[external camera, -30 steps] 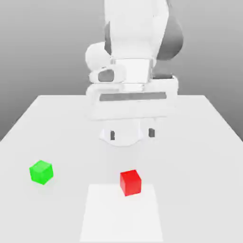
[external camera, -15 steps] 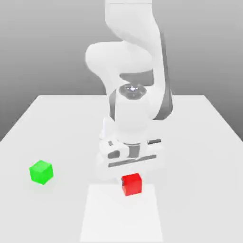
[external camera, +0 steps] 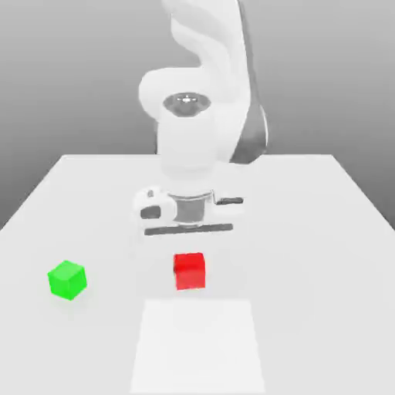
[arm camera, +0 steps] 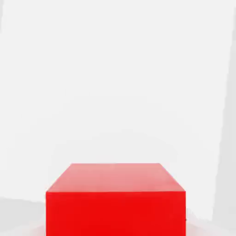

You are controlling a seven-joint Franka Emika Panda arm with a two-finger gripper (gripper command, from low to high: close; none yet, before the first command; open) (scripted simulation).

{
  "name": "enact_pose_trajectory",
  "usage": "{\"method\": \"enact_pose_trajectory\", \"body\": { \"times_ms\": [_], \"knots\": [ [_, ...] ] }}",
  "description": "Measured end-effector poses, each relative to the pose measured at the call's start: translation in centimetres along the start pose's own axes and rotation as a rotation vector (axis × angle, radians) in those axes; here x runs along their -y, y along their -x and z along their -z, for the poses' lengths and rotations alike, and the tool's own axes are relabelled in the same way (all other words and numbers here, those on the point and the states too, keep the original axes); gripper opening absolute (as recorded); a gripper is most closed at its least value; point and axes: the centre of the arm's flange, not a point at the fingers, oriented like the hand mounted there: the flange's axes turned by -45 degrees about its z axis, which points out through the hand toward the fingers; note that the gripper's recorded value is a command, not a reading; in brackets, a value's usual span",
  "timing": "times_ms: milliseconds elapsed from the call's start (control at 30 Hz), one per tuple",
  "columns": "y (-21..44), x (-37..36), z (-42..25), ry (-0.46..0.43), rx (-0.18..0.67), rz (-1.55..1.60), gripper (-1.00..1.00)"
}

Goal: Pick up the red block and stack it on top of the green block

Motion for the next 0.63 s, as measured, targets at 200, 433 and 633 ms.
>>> {"method": "enact_pose_trajectory", "body": {
  "times_ms": [200,433,633],
  "knots": [
    [1.1,-11.4,1.4,0.001,-0.001,-0.523,-1.0],
    [4.2,-19.8,-0.6,-0.002,0.0,-0.917,-1.0],
    [4.4,-19.9,-3.9,0.001,0.001,-0.925,1.0]
  ]
}}
